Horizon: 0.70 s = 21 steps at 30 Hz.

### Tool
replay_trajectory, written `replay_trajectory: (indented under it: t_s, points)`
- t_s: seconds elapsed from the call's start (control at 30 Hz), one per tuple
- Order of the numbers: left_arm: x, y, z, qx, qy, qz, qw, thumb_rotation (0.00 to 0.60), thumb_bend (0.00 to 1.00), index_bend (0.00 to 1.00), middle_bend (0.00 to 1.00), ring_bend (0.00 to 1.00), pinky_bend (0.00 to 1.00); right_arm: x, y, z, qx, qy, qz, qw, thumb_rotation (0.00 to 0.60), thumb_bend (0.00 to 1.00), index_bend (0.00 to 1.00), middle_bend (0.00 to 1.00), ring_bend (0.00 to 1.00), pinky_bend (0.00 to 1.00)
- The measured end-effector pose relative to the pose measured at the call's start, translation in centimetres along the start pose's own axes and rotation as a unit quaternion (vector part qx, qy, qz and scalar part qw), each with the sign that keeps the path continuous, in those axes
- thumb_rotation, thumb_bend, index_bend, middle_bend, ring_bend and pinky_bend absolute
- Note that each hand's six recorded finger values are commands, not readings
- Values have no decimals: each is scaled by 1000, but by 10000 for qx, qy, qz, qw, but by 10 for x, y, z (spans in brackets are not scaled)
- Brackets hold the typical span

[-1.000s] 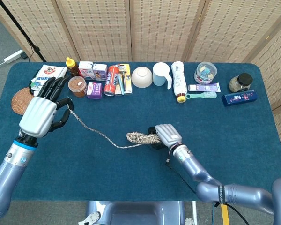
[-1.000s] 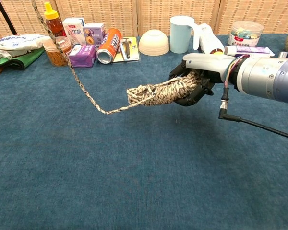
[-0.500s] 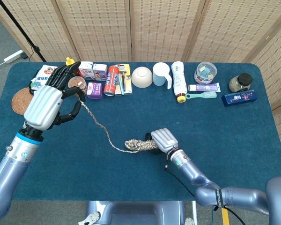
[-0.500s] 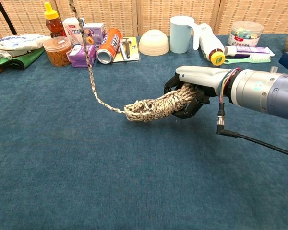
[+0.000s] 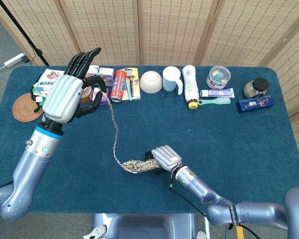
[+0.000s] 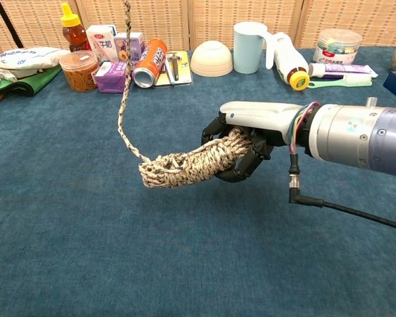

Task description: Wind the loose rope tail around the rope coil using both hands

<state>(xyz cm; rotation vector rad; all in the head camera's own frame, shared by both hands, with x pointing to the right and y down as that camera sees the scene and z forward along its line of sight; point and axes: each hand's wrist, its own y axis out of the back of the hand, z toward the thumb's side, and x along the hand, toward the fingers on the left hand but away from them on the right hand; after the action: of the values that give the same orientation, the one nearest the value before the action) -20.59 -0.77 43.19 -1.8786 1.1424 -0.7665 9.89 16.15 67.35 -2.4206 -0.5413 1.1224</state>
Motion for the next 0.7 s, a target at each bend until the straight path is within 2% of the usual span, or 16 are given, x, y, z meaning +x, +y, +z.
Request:
replay_trajectory:
  t_s: [0.17, 0.5, 0.7]
  points:
    - [17, -21, 1, 30, 127, -86, 9999, 600, 503, 609, 0, 0, 0, 9, -3, 13, -68, 234, 111, 9996, 600, 660, 624, 636, 500, 791]
    - [35, -50, 6, -78, 234, -219, 9995, 600, 503, 612, 0, 0, 0, 22, -15, 23, 0, 471, 242, 9986, 600, 661, 625, 636, 500, 791]
    - [50, -82, 3, -53, 401, -331, 9986, 600, 503, 615, 0, 0, 0, 35, -18, 36, -392, 674, 374, 9962, 600, 661, 626, 637, 500, 791]
